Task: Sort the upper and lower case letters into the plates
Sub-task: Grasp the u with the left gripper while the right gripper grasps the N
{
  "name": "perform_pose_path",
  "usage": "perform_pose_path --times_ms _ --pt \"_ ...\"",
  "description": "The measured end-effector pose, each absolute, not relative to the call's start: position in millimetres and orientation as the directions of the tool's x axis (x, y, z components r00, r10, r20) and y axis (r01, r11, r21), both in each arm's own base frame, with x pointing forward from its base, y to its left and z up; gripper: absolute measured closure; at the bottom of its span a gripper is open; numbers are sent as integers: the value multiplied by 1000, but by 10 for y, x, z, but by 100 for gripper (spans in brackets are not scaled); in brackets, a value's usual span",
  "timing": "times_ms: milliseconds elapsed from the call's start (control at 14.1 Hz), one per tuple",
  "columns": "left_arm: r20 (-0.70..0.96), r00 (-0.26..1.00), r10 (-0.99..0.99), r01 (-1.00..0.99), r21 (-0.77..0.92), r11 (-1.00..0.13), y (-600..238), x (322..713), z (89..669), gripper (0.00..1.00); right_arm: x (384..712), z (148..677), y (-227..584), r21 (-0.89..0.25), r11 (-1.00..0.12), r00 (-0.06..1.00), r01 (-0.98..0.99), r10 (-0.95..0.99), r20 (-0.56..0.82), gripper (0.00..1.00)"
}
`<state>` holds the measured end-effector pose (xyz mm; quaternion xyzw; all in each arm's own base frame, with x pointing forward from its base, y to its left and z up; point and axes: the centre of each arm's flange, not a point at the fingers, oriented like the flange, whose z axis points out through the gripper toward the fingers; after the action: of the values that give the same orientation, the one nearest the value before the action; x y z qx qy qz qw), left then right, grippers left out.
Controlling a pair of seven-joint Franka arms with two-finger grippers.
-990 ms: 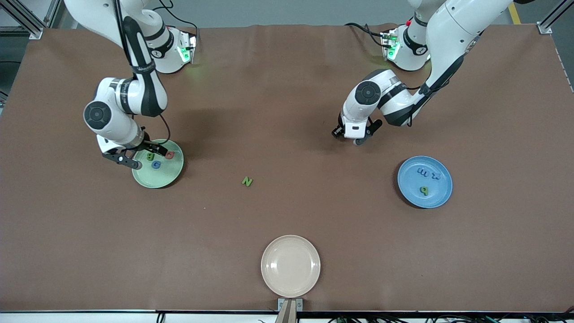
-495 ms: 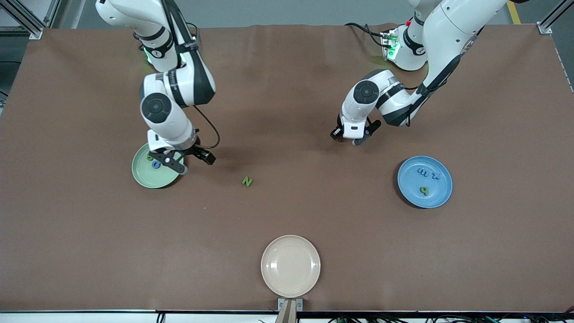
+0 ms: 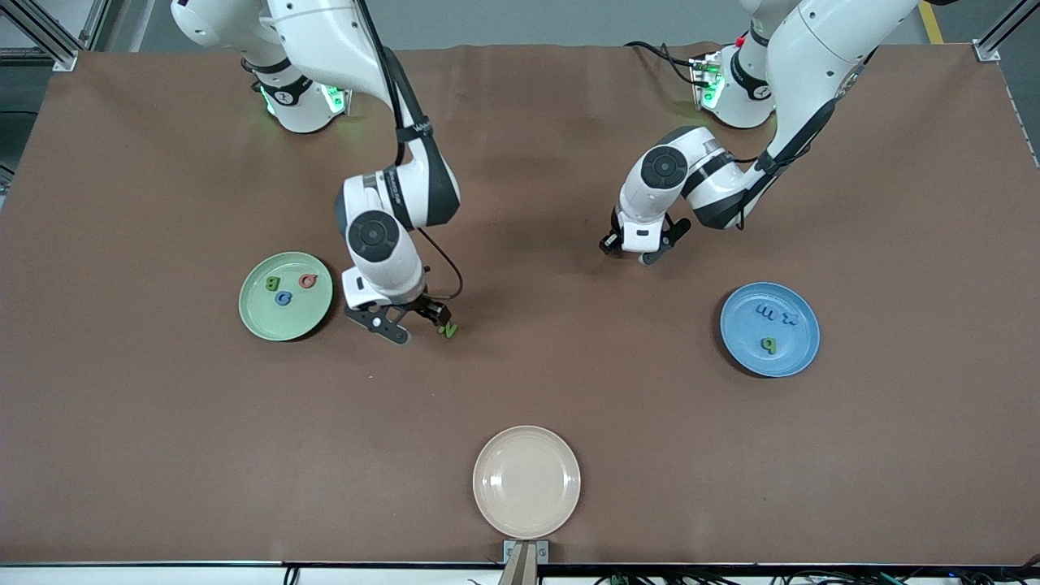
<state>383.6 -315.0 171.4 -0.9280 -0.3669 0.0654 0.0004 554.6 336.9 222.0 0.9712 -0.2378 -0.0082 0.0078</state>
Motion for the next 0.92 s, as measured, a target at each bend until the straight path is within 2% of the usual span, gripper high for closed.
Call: perform_pose_path --times_ms 141,495,919 --pt "-96 715 693 692 -49 -721 -3125 3982 1807 73 5628 2137 3458 -12 -890 890 -456 -455 -38 0" --pt "0 724 690 690 -17 -724 -3016 4403 2271 73 5623 2028 3620 -56 -900 902 -432 -432 -26 0" --pt "67 802 593 596 -22 -803 -2136 4969 2582 73 5567 1757 3701 -59 -914 915 -402 -403 2 5"
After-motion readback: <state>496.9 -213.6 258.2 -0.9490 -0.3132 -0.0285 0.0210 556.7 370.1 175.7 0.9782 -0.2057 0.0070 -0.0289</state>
